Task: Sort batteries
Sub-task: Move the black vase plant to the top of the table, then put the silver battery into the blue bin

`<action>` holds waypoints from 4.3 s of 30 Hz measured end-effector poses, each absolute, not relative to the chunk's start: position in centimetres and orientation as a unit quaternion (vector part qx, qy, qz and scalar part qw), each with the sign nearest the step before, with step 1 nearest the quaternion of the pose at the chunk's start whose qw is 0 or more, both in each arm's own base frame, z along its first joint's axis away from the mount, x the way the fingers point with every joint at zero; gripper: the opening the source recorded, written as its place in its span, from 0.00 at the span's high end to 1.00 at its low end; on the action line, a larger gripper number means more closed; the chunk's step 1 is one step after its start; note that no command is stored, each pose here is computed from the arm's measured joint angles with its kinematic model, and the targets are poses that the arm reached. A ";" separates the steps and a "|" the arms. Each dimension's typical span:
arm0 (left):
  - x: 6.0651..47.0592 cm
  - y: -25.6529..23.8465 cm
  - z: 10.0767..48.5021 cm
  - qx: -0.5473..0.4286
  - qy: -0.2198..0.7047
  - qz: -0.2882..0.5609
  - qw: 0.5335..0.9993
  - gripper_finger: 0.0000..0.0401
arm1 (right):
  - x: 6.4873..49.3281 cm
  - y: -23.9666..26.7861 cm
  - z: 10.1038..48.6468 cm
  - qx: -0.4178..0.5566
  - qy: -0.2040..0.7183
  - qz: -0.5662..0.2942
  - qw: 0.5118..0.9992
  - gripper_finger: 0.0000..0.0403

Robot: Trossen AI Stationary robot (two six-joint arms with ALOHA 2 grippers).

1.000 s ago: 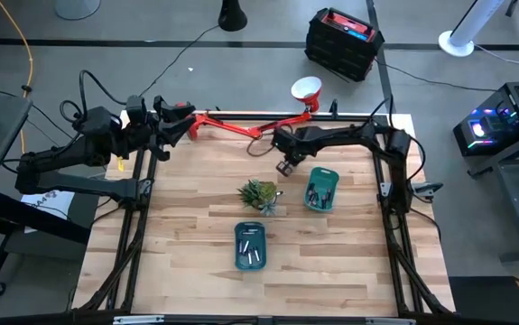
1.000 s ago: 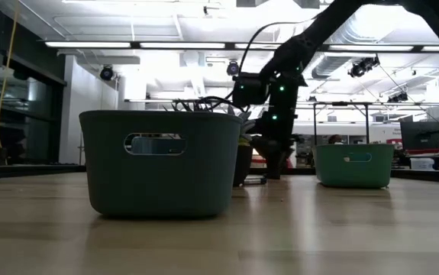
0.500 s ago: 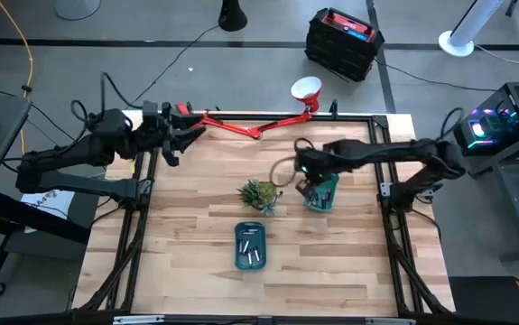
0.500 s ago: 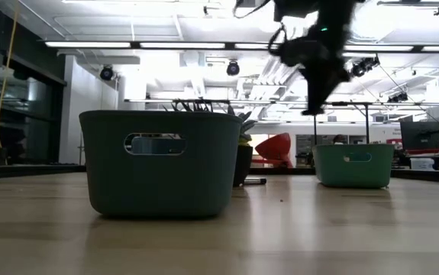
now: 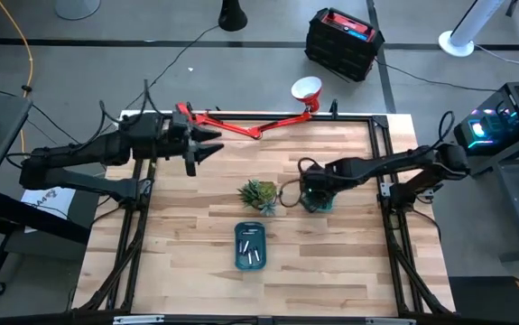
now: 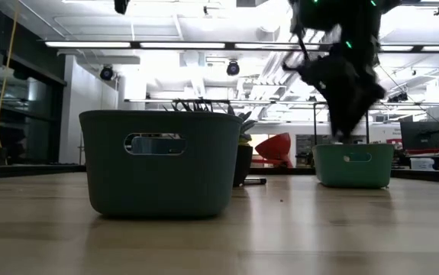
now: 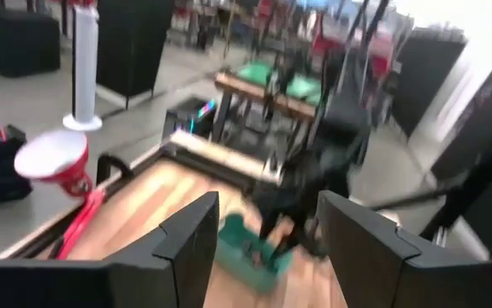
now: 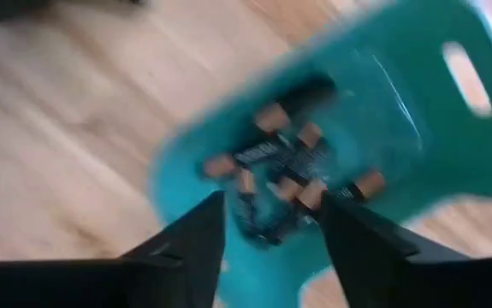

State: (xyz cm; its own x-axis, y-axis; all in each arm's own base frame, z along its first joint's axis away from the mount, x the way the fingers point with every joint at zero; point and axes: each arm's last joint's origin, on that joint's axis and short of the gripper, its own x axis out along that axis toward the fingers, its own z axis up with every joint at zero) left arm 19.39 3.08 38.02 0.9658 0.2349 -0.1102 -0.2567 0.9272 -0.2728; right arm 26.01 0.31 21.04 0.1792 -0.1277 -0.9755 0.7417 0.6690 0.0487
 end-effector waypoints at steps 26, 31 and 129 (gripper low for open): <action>19.1 -0.3 16.2 -0.351 0.335 0.135 0.864 1.00 | 36.9 0.4 18.7 0.232 0.473 -0.075 0.847 1.00; 19.4 -0.2 16.1 -0.346 0.336 0.134 0.866 1.00 | 38.2 -1.3 17.7 0.238 0.435 -0.090 0.864 1.00; 17.2 1.0 27.9 -0.220 0.026 0.038 0.974 1.00 | 39.3 2.9 28.6 0.018 0.400 0.096 0.911 0.60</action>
State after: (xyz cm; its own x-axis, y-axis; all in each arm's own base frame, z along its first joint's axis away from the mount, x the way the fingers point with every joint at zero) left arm 17.17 0.99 27.88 0.9957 0.0634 -0.0670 -0.0860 0.9005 -0.4263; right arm 39.27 2.89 28.60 0.6609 0.1892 -0.7263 -0.1608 0.9809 0.1092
